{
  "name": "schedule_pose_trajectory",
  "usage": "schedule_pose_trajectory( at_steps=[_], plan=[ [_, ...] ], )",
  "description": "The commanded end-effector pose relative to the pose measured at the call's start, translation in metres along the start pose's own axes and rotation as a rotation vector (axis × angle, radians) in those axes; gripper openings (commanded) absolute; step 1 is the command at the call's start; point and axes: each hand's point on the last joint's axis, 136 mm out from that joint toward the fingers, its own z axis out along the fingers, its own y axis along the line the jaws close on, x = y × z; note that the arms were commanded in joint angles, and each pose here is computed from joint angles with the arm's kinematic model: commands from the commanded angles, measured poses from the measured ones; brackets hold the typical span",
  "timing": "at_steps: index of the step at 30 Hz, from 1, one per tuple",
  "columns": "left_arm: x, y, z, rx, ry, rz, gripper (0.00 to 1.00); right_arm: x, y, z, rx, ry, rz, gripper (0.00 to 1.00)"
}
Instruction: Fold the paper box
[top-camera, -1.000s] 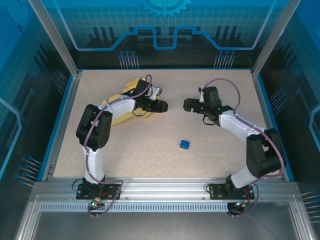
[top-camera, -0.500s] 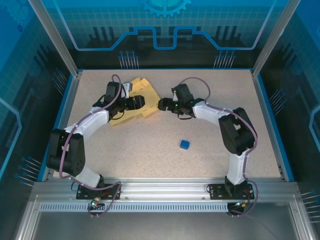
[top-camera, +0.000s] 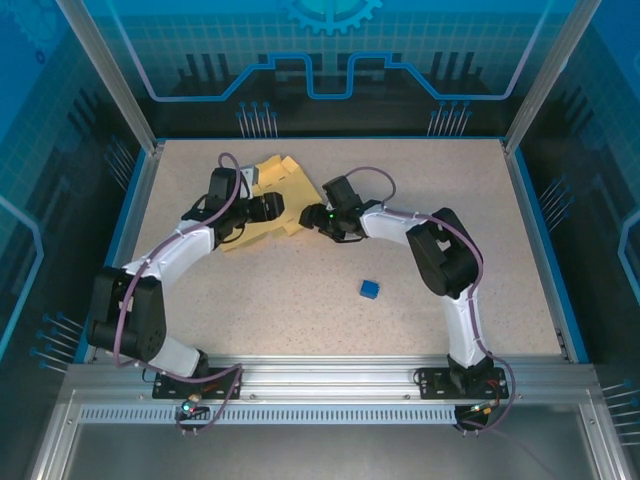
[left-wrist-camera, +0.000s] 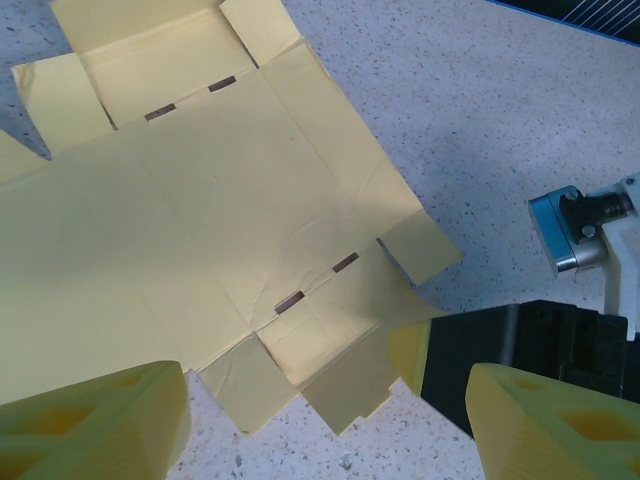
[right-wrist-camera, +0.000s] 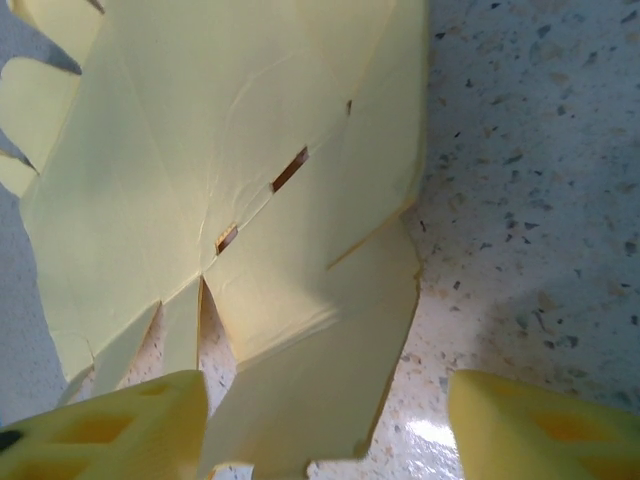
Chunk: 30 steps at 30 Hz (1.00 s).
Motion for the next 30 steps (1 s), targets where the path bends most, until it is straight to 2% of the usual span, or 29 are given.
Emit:
schedule_pose_trajectory(
  at_steps=[1,7,16,22,30],
  plan=[
    [-0.001,0.004,-0.011,-0.027,-0.02,0.029,0.76,0.0,0.002,0.009,0.013,-0.008,0.047,0.57],
    [0.001,0.005,-0.013,-0.029,-0.021,0.031,0.76,-0.01,0.004,0.007,0.013,-0.052,0.043,0.39],
    [-0.002,-0.001,-0.021,0.006,-0.066,-0.013,0.76,-0.038,0.006,-0.014,0.013,-0.141,-0.043,0.1],
    [-0.016,-0.003,-0.031,0.0,-0.139,0.021,0.76,-0.059,0.007,-0.069,0.002,-0.2,-0.226,0.04],
    [-0.039,-0.013,-0.016,0.049,-0.225,0.132,0.76,-0.069,-0.03,-0.159,-0.075,-0.207,-0.355,0.02]
  ],
)
